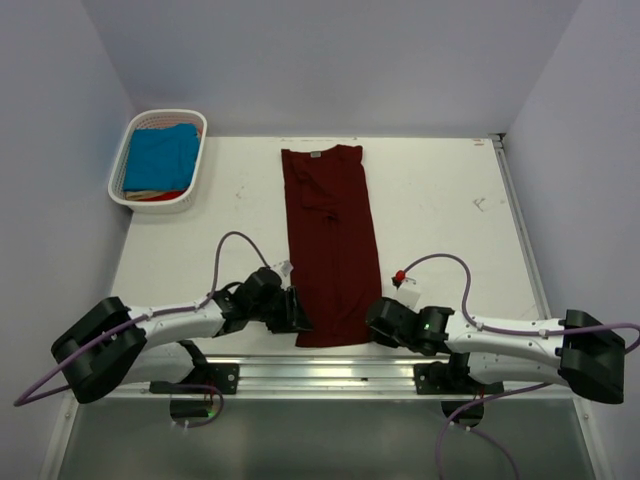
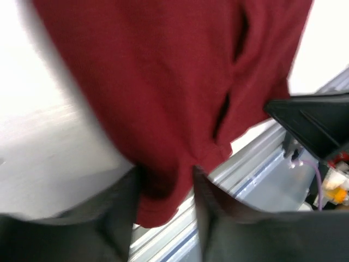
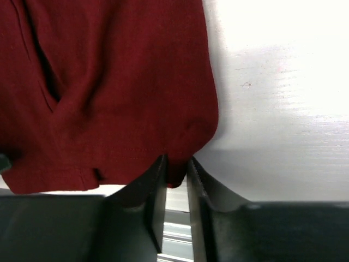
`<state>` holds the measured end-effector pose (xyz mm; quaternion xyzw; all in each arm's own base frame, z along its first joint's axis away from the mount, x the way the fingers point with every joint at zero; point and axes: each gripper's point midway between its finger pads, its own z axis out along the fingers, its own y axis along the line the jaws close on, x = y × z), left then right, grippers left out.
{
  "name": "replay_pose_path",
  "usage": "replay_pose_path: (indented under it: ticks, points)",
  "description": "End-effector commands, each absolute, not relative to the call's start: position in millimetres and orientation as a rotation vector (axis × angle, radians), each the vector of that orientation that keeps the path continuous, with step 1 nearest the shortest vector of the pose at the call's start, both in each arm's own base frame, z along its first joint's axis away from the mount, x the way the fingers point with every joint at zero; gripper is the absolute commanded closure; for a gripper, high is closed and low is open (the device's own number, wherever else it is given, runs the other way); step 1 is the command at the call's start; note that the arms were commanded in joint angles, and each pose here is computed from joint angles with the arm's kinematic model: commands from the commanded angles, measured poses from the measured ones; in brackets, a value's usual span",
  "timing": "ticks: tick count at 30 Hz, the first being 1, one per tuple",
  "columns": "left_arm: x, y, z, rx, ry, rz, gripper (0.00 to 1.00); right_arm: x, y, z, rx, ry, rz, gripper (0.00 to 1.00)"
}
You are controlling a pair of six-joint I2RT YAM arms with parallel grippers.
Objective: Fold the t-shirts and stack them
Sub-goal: Grab the bottom of the folded rectangular tshirt with both arms
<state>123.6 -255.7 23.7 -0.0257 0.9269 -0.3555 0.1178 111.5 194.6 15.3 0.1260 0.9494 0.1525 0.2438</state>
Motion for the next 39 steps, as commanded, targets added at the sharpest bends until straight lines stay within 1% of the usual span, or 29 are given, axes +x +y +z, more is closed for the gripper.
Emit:
replay_pose_path:
  ticks: [1, 2, 3, 4, 5, 6, 7, 8, 11, 18, 26, 29, 31, 35, 39]
  points:
    - [116.0, -232.9, -5.1, -0.088, 2.782, -0.857, 0.61, 97.5, 170.1, -3.6, 0.33, 2.66, 0.298, 0.79]
    - [114.9, -232.2, -5.5, -0.086, 2.785, -0.855, 0.67, 97.3, 169.0, -2.6, 0.331, 2.655, 0.307, 0.81]
    - [114.9, -232.5, -4.2, -0.084, 2.78, -0.858, 0.76, 97.2, 168.1, -2.3, 0.334, 2.654, 0.306, 0.84]
    - [114.6, -232.3, -3.9, -0.082, 2.78, -0.857, 0.8, 97.1, 167.8, -2.2, 0.334, 2.652, 0.31, 0.88]
    - [112.7, -230.9, -4.8, -0.08, 2.787, -0.849, 0.88, 96.7, 166.8, -1.6, 0.337, 2.651, 0.315, 0.91]
    - [113.2, -231.3, -3.4, -0.078, 2.78, -0.852, 0.91, 96.6, 166.5, -1.5, 0.333, 2.65, 0.316, 0.94]
    - [112.2, -231.6, -2.6, -0.073, 2.779, -0.857, 0.93, 96.3, 165.9, -1.5, 0.328, 2.652, 0.311, 0.99]
    - [111.4, -231.8, -0.6, -0.072, 2.776, -0.863, 1.0, 96.6, 166.4, -0.7, 0.327, 2.652, 0.312, 1.0]
    - [107.5, -232.8, 2.8, -0.059, 2.776, -0.876, 1.0, 94.8, 170.0, 1.7, 0.293, 2.665, 0.328, 1.0]
    - [95.7, -226.6, 18.9, -0.046, 2.754, -0.906, 1.0, 86.6, 189.2, 15.8, 0.08, 2.688, 0.442, 1.0]
    - [99.8, -216.5, 34.8, -0.079, 2.686, -0.893, 1.0, 93.8, 204.5, 63.2, -0.102, 2.542, 0.602, 1.0]
    - [103.7, -221.5, 39.9, -0.074, 2.657, -0.922, 1.0, 102.2, 206.7, 83.7, -0.167, 2.482, 0.588, 1.0]
    - [106.0, -225.0, 43.1, -0.065, 2.645, -0.937, 1.0, 106.7, 203.5, 88.1, -0.205, 2.467, 0.54, 1.0]
    - [110.5, -230.2, 47.6, -0.044, 2.636, -0.937, 1.0, 111.8, 209.7, 103.1, -0.222, 2.442, 0.539, 1.0]
    - [127.0, -240.5, 73.1, -0.032, 2.54, -0.967, 0.99, 118.6, 209.0, 114.2, -0.192, 2.407, 0.531, 1.0]
